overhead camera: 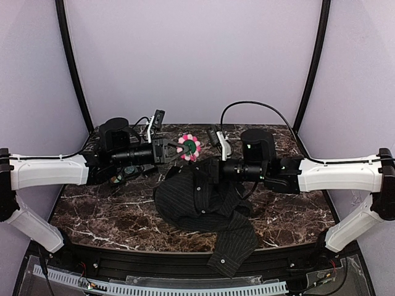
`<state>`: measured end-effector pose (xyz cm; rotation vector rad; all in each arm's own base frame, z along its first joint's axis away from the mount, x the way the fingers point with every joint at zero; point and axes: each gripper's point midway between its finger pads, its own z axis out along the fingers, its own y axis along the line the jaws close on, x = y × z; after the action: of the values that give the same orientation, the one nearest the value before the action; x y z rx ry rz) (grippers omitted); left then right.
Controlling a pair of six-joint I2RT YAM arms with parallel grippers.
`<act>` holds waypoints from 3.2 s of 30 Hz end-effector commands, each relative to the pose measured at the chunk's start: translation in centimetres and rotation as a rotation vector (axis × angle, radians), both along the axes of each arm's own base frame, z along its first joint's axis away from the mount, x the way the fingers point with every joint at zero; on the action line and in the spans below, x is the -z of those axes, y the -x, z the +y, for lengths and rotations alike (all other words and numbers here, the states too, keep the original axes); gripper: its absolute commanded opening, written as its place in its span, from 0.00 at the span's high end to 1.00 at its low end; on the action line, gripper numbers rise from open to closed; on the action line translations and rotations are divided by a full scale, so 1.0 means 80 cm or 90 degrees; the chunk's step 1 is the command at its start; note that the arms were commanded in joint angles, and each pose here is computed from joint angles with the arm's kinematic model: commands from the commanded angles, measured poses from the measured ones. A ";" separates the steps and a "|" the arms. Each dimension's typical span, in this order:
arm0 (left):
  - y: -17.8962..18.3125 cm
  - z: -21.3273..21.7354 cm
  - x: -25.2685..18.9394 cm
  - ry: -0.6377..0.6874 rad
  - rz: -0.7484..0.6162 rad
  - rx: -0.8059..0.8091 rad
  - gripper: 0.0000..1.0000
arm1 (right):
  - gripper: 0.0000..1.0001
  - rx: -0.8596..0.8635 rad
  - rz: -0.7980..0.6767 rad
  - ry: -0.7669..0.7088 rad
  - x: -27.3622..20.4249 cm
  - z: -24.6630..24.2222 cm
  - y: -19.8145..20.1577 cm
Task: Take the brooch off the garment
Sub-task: Close the brooch securely, then pass from the left arm to the right
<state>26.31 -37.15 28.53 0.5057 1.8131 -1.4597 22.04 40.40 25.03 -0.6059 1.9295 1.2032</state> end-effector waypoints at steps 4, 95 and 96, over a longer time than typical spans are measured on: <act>0.015 0.003 0.015 -0.023 0.008 0.031 0.96 | 1.00 -0.003 -0.022 -0.010 -0.019 0.013 -0.005; 0.084 -0.014 -0.017 0.068 -0.061 0.244 0.99 | 0.89 -0.200 0.005 -0.178 -0.066 -0.012 0.026; 0.084 -0.014 -0.015 0.066 -0.060 0.244 0.99 | 0.91 -0.200 0.005 -0.178 -0.065 -0.011 0.026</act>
<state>20.13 -38.02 29.80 0.8553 1.6240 -1.7396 19.51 39.36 29.97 -0.7788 1.6993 1.6431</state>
